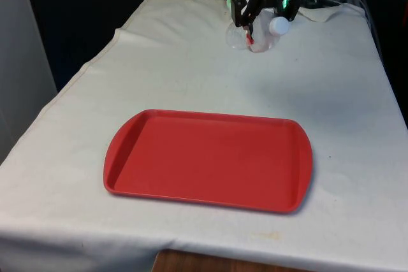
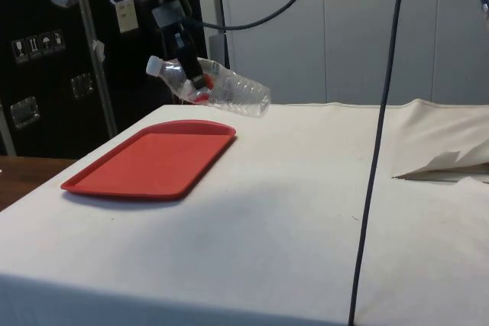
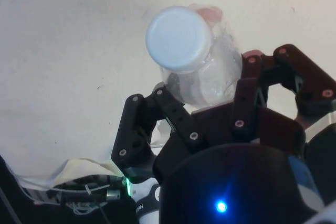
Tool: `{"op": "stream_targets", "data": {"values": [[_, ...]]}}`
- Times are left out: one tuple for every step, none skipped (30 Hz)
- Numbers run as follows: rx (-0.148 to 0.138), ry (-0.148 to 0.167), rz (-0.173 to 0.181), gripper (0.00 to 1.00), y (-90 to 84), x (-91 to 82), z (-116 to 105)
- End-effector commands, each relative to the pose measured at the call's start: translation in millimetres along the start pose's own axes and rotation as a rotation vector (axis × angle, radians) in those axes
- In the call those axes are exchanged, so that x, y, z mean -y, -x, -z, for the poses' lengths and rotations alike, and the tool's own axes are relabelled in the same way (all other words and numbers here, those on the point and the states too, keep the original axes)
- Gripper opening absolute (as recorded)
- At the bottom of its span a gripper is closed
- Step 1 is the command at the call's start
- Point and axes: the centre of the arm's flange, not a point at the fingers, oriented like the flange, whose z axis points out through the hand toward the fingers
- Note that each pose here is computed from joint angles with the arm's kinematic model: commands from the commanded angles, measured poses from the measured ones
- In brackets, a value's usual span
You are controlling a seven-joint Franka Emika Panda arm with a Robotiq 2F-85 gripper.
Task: Place the bottle upright on the tray.
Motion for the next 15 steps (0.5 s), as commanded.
{"op": "stream_targets", "data": {"values": [[-0.018,-0.006,-0.001,0.33,-0.3,-3.5,2.9],[-0.023,-0.007,-0.003,0.33,-0.2,-5.2,3.9],[-0.029,-0.006,-0.004,0.33,-0.5,-6.5,5.0],[-0.033,-0.007,-0.006,0.33,-0.3,-8.7,5.3],[-0.039,-0.008,-0.007,0.33,-0.6,-9.9,6.5],[-0.044,-0.009,-0.009,0.33,-0.4,-11.6,7.4],[-0.053,-0.008,-0.012,0.33,-0.6,-14.7,9.4],[-0.058,-0.008,-0.013,0.33,-0.7,-16.6,9.9],[-0.049,-0.001,-0.014,0.33,-0.2,-14.3,9.2],[-0.063,-0.008,-0.015,0.33,-0.9,-18.4,10.4],[-0.068,-0.007,-0.015,0.33,-0.9,-19.7,11.5],[-0.073,-0.008,-0.016,0.33,-1.3,-21.0,12.5],[-0.079,-0.009,-0.017,0.33,-1.5,-22.7,13.4],[-0.085,-0.009,-0.018,0.33,-1.4,-24.5,14.6],[-0.091,-0.008,-0.021,0.33,-1.1,-26.9,15.6]]}}
